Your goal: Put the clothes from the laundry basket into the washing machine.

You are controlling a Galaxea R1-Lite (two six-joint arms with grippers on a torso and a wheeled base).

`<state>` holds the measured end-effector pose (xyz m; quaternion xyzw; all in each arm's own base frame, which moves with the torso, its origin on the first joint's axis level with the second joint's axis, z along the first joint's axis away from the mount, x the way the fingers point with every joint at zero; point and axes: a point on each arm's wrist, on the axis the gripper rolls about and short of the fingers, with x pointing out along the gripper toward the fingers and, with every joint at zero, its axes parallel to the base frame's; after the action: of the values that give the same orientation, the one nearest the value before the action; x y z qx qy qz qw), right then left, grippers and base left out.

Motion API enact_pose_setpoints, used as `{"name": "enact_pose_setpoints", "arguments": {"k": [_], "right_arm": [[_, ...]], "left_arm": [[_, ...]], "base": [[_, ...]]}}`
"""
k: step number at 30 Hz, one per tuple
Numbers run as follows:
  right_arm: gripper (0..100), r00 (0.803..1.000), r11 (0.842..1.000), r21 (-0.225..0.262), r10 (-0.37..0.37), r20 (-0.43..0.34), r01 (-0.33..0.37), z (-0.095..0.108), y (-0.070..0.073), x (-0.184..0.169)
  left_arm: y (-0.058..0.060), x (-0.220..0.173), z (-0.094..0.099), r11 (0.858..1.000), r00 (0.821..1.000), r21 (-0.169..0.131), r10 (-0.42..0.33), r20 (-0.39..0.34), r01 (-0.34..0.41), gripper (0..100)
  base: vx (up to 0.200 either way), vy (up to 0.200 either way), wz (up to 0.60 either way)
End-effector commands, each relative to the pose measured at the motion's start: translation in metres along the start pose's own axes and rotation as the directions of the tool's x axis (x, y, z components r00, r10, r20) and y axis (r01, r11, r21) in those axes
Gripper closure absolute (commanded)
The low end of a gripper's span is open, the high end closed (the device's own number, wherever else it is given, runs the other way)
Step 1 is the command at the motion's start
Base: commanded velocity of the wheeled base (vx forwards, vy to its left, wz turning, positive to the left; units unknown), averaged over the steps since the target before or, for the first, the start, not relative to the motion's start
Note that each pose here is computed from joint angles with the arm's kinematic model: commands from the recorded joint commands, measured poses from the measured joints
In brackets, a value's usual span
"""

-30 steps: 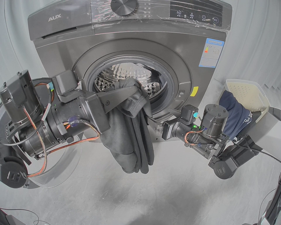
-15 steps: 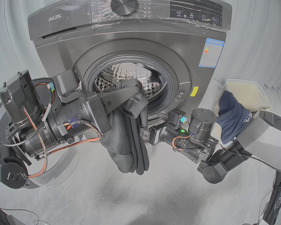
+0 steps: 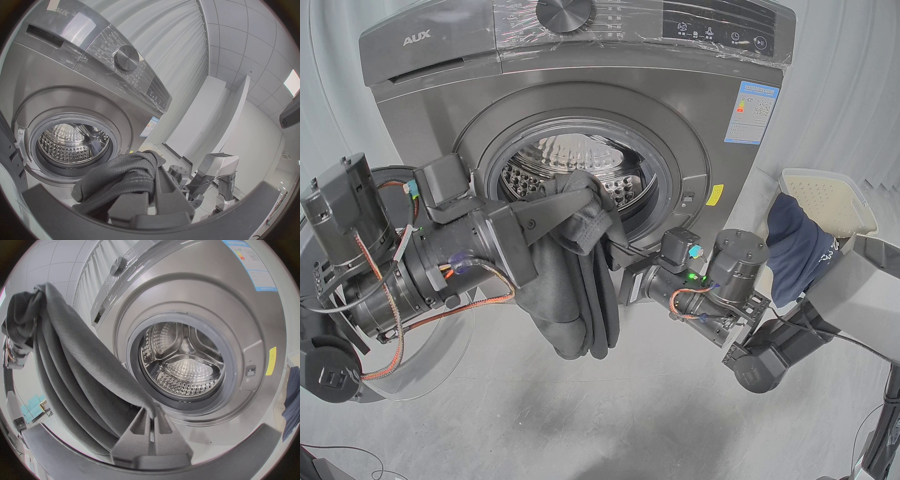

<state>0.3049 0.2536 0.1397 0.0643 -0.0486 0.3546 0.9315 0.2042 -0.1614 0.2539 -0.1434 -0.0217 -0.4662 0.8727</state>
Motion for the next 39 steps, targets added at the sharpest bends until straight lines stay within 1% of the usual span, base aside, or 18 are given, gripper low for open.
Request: {"name": "enact_pose_setpoints", "arguments": {"k": [1, 4, 5, 7, 10, 11, 12, 14, 18, 19, 21, 24, 27, 30, 33, 34, 37, 39], "right_arm": [[100, 0.999, 1.0, -0.006, -0.005, 0.045, 0.006, 0.035, -0.001, -0.029], [100, 0.997, 1.0, -0.008, -0.015, 0.072, 0.015, 0.053, -0.002, -0.047], [100, 0.997, 1.0, -0.008, -0.014, 0.077, 0.015, 0.056, -0.001, -0.049], [100, 0.996, 1.0, -0.007, -0.013, 0.092, 0.014, 0.068, 0.001, -0.064], [100, 0.995, 1.0, -0.007, -0.007, 0.104, 0.008, 0.076, 0.004, -0.078], [100, 0.995, 1.0, -0.006, -0.006, 0.103, 0.007, 0.077, 0.005, -0.081], [100, 0.995, 1.0, -0.006, -0.006, 0.103, 0.007, 0.077, 0.005, -0.081], [100, 0.996, 1.0, -0.006, 0.001, 0.092, 0.0, 0.079, 0.007, -0.096], [100, 0.997, 1.0, -0.004, 0.006, 0.073, -0.006, 0.075, 0.01, -0.109], [100, 0.997, 1.0, -0.002, 0.008, 0.076, -0.008, 0.076, 0.01, -0.11], [100, 0.994, 1.0, 0.002, 0.017, 0.106, -0.017, 0.084, 0.013, -0.109], [100, 0.987, 1.0, 0.003, 0.016, 0.16, -0.016, 0.098, 0.014, -0.103], [100, 0.98, 1.0, 0.0, 0.012, 0.198, -0.012, 0.108, 0.013, -0.099], [100, 0.979, 1.0, 0.0, 0.013, 0.205, -0.013, 0.11, 0.013, -0.098], [100, 0.978, 1.0, 0.002, 0.013, 0.207, -0.013, 0.11, 0.013, -0.098], [100, 0.978, 1.0, 0.0, 0.013, 0.207, -0.013, 0.11, 0.013, -0.098], [100, 0.975, 1.0, 0.0, 0.011, 0.222, -0.011, 0.115, 0.013, -0.097], [100, 0.972, 1.0, -0.001, 0.018, 0.233, -0.019, 0.119, 0.014, -0.101]], "left_arm": [[0.003, 0.003, -0.002, 1.0, 1.0, -0.004, 0.009, -0.007, -0.009, 100], [0.004, 0.005, -0.003, 1.0, 1.0, -0.005, 0.009, -0.009, -0.009, 100], [0.004, 0.005, -0.002, 1.0, 1.0, -0.004, 0.009, -0.007, -0.009, 100], [0.004, 0.006, -0.002, 1.0, 1.0, -0.004, 0.008, -0.006, -0.008, 100], [0.004, 0.006, -0.003, 1.0, 1.0, -0.005, 0.008, -0.01, -0.008, 100], [0.004, 0.006, -0.003, 1.0, 1.0, -0.006, 0.009, -0.012, -0.009, 0], [0.004, 0.006, -0.003, 1.0, 1.0, -0.006, 0.009, -0.012, -0.009, 0], [0.004, 0.006, -0.003, 1.0, 1.0, -0.016, 0.009, -0.013, -0.009, 0], [0.004, 0.007, -0.003, 0.999, 1.0, -0.044, 0.009, -0.015, -0.01, 0], [0.004, 0.007, -0.003, 0.999, 1.0, -0.046, 0.011, -0.016, -0.012, 0], [0.006, 0.006, -0.008, 0.998, 0.999, -0.058, 0.017, -0.029, -0.019, 0], [0.011, 0.004, -0.017, 0.997, 0.998, -0.066, 0.035, -0.058, -0.038, 0], [0.013, 0.0, -0.027, 0.996, 0.995, -0.077, 0.045, -0.094, -0.052, 0], [0.017, -0.002, -0.039, 0.993, 0.989, -0.088, 0.061, -0.135, -0.074, 0], [0.025, -0.004, -0.055, 0.989, 0.977, -0.097, 0.089, -0.192, -0.109, 0], [0.025, -0.004, -0.056, 0.989, 0.977, -0.097, 0.09, -0.195, -0.11, 0], [0.031, -0.003, -0.074, 0.985, 0.961, -0.108, 0.104, -0.257, -0.136, 0], [0.035, -0.001, -0.081, 0.983, 0.953, -0.114, 0.109, -0.281, -0.146, 0]], "base": [[0.0, 0.0, 0.0], [0.0, 0.0, 0.0], [0.0, 0.0, 0.0], [0.0, 0.0, 0.0], [0.0, 0.0, 0.0], [0.0, 0.0, 0.0], [0.0, 0.0, 0.0], [0.0, 0.0, 0.0], [0.0, 0.0, 0.0], [0.0, 0.0, 0.0], [0.0, 0.0, 0.0], [0.0, 0.0, 0.0], [0.0, 0.0, 0.0], [0.0, 0.0, 0.0], [0.0, 0.0, 0.0], [0.0, 0.0, 0.0], [0.0, 0.0, 0.0], [0.0, 0.0, 0.0]]}}
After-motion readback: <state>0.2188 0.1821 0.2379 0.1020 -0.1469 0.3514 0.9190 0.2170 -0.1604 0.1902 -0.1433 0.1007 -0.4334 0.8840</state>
